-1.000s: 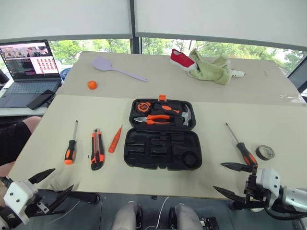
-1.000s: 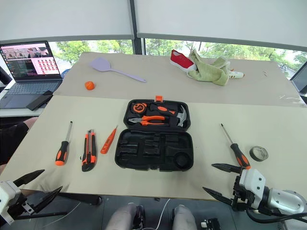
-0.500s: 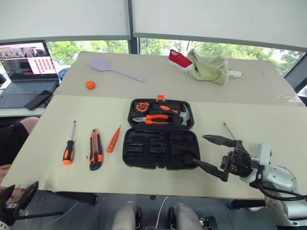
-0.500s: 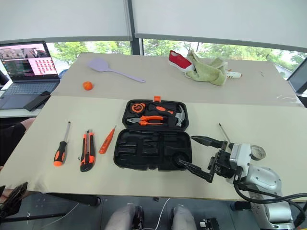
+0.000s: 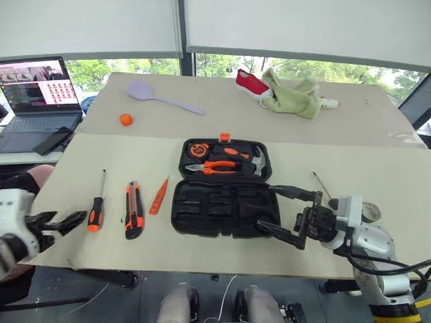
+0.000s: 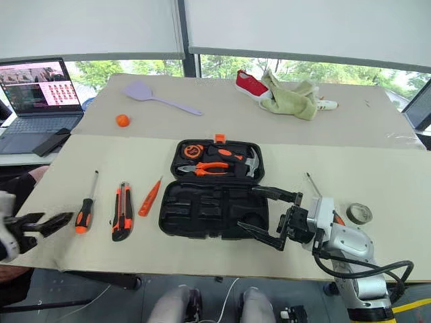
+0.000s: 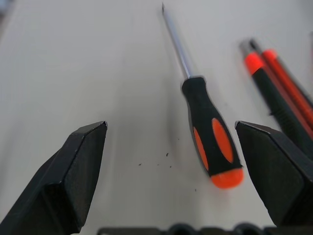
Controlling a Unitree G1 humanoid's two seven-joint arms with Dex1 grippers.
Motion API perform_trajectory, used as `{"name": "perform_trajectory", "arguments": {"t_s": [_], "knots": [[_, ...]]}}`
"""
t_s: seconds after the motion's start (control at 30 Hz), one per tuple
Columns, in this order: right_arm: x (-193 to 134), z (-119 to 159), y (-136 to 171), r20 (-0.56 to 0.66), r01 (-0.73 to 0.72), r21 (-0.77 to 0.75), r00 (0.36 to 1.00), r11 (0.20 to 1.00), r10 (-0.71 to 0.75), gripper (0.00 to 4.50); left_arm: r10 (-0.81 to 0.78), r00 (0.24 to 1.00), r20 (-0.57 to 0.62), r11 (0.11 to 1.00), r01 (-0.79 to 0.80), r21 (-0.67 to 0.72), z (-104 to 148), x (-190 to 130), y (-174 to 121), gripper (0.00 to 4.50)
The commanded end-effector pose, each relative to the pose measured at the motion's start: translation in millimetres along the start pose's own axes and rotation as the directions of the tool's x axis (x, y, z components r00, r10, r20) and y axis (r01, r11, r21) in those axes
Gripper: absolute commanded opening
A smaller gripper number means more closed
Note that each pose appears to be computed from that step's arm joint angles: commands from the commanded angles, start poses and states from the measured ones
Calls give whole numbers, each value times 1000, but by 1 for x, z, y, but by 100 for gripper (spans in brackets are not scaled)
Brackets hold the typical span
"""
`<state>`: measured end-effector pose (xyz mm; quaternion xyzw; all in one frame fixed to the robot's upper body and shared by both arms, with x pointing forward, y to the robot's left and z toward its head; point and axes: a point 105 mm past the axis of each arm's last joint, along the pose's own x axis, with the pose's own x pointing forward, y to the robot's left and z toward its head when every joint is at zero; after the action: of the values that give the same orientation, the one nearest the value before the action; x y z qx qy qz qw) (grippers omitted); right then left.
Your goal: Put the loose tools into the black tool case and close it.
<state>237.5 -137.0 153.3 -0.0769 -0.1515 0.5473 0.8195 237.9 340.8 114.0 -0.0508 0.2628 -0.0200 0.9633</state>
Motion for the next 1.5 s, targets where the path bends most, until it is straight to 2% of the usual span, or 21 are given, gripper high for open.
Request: {"name": "perform_trajectory", "arguments": {"t_s": [0.03,0.07,0.17,0.27,0.33,0.43,0.47,0.5,0.57,0.67,0.73,0.77,0.83,0.87,0.9,0.97,1.13,1.27,1.33,1.5], "knots": [[1,7,0,23,-16,-48,1000,999,17,448,-17,998,-56,1000,16,-20,-6,13,-11,450],[1,6,-1,21,-15,-49,1000,999,16,448,-26,998,-62,1000,25,-17,-7,15,-14,450],[0,5,-1,16,-10,-51,1000,999,10,450,-15,998,-55,1000,14,-18,-7,19,-15,395],[-1,3,-1,12,-6,-50,1000,999,6,450,-25,999,-43,1000,25,-10,-5,20,-16,285],[-1,3,0,9,-8,-51,1000,999,8,450,-95,996,3,995,95,8,1,13,-22,211],[0,4,-2,7,-7,-54,1000,999,7,450,-44,999,31,996,42,80,9,1,1,108],[0,4,-2,4,-7,-56,1000,998,7,450,-38,998,55,991,31,130,17,-5,8,88],[-1,5,-4,1,-5,-61,1000,998,5,450,-56,995,87,984,41,173,26,-8,9,88],[-4,9,-13,1,42,-80,999,996,-43,450,-221,962,159,930,159,331,50,-16,-9,88],[-16,9,-22,-43,86,-106,995,991,-91,450,-491,859,142,774,356,523,72,-17,-56,88],[-28,5,-26,-99,90,-127,990,988,-103,450,-672,738,62,603,497,623,79,-10,-100,88],[-31,4,-27,-116,90,-133,988,987,-105,450,-720,693,32,542,533,650,81,-9,-113,88],[-37,4,-31,-149,93,-134,982,987,-113,450,-831,548,-94,354,652,670,77,2,-156,88],[-38,4,-33,-153,100,-134,981,986,-121,450,-850,503,-158,274,678,682,73,9,-172,88],[-39,5,-35,-155,105,-139,980,985,-127,450,-845,476,-243,180,681,709,67,18,-186,88],[-38,7,-36,-154,110,-145,979,983,-132,450,-813,473,-341,76,666,742,60,33,-196,88],[-43,14,-31,-157,138,-158,974,978,-163,450,-714,578,-395,-12,554,832,64,89,-220,88],[-50,18,-26,-162,177,-166,965,970,-204,450,-713,582,-391,-18,542,840,66,100,-232,88],[-52,18,-23,-168,189,-166,962,968,-217,450,-713,558,-424,-62,553,831,60,100,-233,88],[-51,18,-18,-171,206,-163,957,965,-233,450,-709,550,-441,-90,549,831,56,103,-236,88]]}}
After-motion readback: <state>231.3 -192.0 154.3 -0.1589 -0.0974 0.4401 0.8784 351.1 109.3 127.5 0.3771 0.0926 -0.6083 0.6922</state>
